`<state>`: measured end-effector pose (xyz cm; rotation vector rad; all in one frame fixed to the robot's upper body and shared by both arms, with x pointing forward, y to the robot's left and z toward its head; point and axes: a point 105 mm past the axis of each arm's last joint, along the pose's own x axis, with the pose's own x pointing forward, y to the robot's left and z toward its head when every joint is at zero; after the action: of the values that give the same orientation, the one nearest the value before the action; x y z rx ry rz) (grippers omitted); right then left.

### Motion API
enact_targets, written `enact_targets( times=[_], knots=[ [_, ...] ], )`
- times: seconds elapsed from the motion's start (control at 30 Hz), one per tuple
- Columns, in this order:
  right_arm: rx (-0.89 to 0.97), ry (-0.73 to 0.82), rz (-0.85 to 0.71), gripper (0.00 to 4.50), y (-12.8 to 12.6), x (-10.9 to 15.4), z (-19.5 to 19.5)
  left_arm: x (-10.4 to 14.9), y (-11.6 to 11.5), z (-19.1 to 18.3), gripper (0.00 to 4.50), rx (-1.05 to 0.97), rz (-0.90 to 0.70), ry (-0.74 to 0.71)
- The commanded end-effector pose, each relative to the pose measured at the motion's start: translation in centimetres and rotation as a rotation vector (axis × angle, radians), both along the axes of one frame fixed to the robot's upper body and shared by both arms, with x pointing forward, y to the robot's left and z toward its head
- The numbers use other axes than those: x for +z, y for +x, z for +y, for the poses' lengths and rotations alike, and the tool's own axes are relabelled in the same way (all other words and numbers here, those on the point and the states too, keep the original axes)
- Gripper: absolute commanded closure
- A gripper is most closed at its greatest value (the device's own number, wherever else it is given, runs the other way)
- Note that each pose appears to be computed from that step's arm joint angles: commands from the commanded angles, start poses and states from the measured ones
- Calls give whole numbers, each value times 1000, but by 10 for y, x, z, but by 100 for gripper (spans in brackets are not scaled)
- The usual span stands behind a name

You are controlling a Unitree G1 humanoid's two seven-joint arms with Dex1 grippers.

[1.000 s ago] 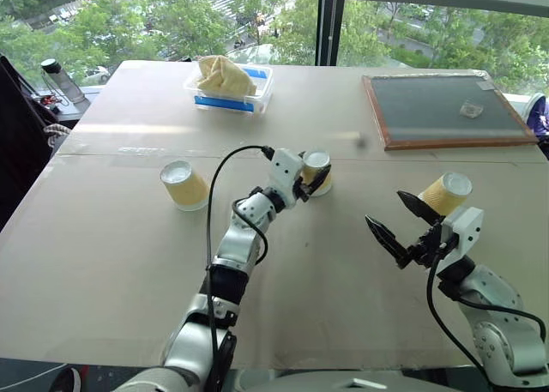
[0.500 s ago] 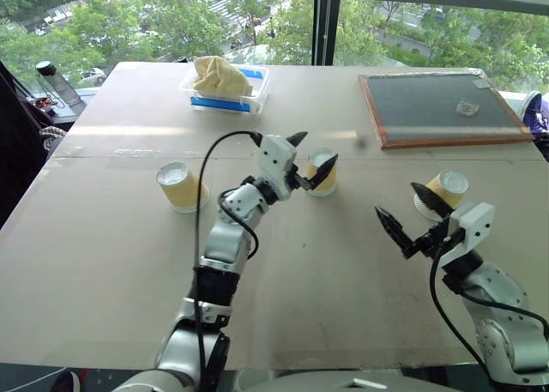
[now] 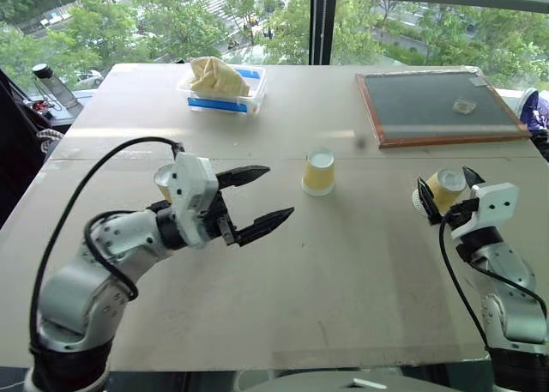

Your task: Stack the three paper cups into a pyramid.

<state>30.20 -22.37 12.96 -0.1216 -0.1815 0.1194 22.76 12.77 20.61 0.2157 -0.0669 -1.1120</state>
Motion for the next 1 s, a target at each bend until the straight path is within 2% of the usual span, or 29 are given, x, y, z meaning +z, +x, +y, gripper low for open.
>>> enact_targets(
  times=[0.03, 0.33, 0.43, 0.53, 0.57, 0.77, 0.87, 1.0],
  knots=[
    [-52, 43, -6, 0, 4, 3, -11, 5, -15, 0, 10, -53, -22, 30],
    [-27, 106, 24, 0, 10, 0, -11, 5, -21, -1, 10, -93, -18, 19],
    [-41, 114, 38, 97, 11, -3, -13, 6, -21, -2, 0, -97, -21, 24],
    [-43, 115, 36, 239, 11, -3, -14, 8, -21, -4, 0, -101, -27, 22],
    [-42, 115, 34, 255, 11, -2, -14, 8, -21, -4, 0, -100, -25, 19],
    [64, 44, 21, 255, 13, 2, 9, -2, -17, 7, 0, 9, 14, 5],
    [233, 45, 53, 255, 16, 5, 44, -5, -14, 18, 0, 114, 5, -11],
    [330, 60, 88, 255, 22, 9, 74, -4, -14, 29, 0, 210, -8, -35]
  ],
)
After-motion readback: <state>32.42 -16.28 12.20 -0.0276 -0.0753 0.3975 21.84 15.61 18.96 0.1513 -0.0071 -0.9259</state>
